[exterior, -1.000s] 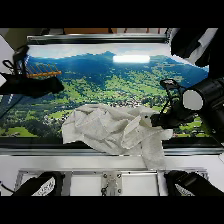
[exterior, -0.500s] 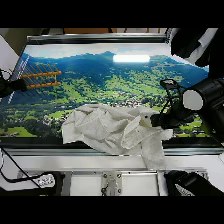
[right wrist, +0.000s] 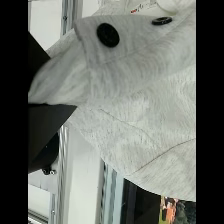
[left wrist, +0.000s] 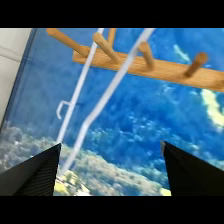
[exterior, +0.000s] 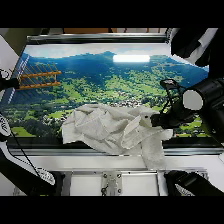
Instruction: Fold the clothes and pants, and hang the long-sleeved shirts on hangers.
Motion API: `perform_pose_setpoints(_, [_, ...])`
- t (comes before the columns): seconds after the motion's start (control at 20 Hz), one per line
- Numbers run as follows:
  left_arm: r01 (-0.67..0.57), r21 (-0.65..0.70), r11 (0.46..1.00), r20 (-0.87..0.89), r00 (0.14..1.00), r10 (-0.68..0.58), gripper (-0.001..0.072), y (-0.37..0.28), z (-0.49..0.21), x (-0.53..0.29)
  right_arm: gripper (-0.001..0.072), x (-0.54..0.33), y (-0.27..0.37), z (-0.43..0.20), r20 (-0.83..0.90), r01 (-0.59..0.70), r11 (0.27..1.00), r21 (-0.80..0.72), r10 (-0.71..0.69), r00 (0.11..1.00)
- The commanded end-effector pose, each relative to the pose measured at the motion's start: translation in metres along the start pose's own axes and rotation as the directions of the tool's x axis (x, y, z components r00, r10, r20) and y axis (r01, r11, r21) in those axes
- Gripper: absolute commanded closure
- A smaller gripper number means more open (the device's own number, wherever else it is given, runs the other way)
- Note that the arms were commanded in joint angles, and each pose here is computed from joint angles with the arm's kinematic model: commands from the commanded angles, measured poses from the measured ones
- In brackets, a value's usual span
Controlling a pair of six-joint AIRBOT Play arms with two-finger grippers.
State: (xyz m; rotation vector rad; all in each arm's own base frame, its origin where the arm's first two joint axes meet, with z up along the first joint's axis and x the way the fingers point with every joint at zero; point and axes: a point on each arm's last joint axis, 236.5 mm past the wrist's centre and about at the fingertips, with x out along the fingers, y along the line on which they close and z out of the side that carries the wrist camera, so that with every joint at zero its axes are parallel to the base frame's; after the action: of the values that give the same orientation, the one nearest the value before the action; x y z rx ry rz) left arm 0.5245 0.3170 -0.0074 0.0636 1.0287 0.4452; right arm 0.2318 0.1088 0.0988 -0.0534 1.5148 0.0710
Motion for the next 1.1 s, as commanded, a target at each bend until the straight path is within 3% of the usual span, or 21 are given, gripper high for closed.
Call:
perform_pose_setpoints(0.0, [-0.052,0.086,0.995,-0.049,0.997,0.057,0.0021,0.013,-0.007,0.039,0.0685,0.000,0.001,0.000,0.000,-0.001,1.000,-0.001,0.001,1.000])
perform_pose_setpoints(0.25, [-0.097,0.157,0.983,-0.049,0.993,0.106,0.0021,0.021,-0.025,0.075,0.0685,0.000,0.001,0.000,0.000,-0.001,1.000,-0.001,0.001,1.000])
perform_pose_setpoints(1.05, [-0.115,0.132,0.985,0.010,0.993,0.115,0.0022,0.037,-0.037,0.122,0.0685,0.000,0.000,0.000,0.000,-0.001,1.000,-0.001,0.001,1.000])
